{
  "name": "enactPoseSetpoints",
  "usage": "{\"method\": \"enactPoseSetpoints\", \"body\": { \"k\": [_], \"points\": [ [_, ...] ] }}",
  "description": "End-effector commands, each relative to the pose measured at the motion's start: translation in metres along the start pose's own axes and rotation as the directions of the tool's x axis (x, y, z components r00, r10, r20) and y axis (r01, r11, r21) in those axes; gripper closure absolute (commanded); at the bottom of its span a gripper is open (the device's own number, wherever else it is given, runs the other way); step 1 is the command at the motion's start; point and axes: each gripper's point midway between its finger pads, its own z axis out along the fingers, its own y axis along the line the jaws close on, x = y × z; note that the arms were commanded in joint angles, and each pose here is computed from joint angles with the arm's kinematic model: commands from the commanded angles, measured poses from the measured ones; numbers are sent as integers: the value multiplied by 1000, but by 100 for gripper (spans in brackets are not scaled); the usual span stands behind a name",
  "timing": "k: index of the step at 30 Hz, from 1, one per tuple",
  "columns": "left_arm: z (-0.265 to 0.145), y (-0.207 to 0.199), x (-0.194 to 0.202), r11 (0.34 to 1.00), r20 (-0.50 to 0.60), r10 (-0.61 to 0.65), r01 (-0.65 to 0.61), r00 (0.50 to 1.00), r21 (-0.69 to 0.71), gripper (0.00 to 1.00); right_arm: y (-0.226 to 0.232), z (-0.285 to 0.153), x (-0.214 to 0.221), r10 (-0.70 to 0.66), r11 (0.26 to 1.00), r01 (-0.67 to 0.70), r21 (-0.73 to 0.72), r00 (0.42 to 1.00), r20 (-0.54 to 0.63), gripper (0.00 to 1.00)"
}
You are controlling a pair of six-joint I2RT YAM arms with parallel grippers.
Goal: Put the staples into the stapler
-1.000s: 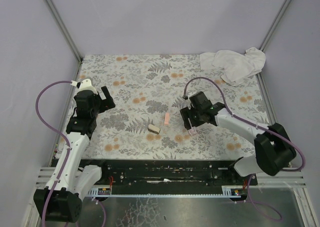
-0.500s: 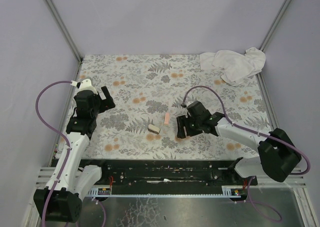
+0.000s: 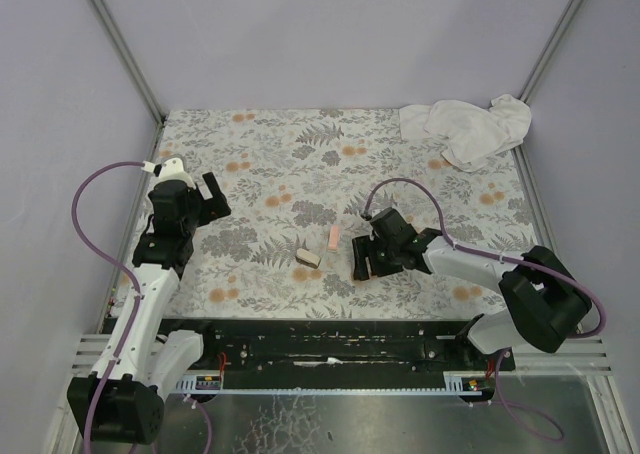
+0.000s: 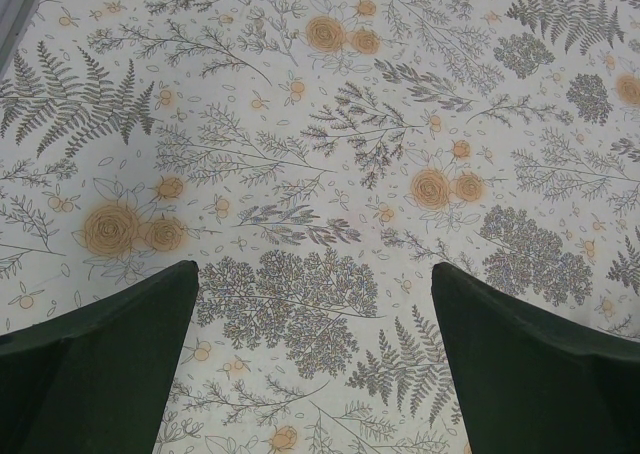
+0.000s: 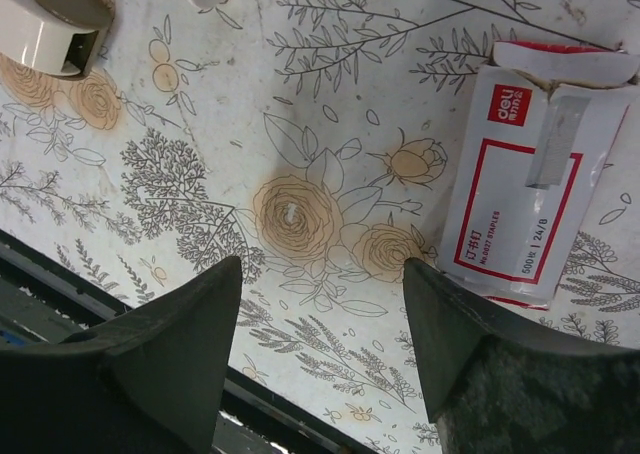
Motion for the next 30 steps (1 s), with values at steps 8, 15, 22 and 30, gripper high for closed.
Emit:
{"method": "enactPoseSetpoints", "body": {
  "k": [8, 15, 22, 30],
  "points": [
    [-2, -5, -17, 1000, 44, -8, 7, 999, 16, 0, -41, -6, -8, 26, 970, -45, 239, 996, 81, 27],
    [-2, -6, -17, 1000, 39, -5, 4, 999, 22, 0, -61, -11, -29, -55, 934, 1, 357, 988, 142, 24],
    [-2, -6, -17, 1000, 42, -4, 4, 999, 21, 0, -62, 2, -53, -97, 929, 35, 370, 984, 150, 18],
    [-2, -7, -16, 1000, 37, -2, 1, 999, 27, 0, -63, 12, -83, -80, 960, 27, 278, 980, 184, 11]
  ]
}}
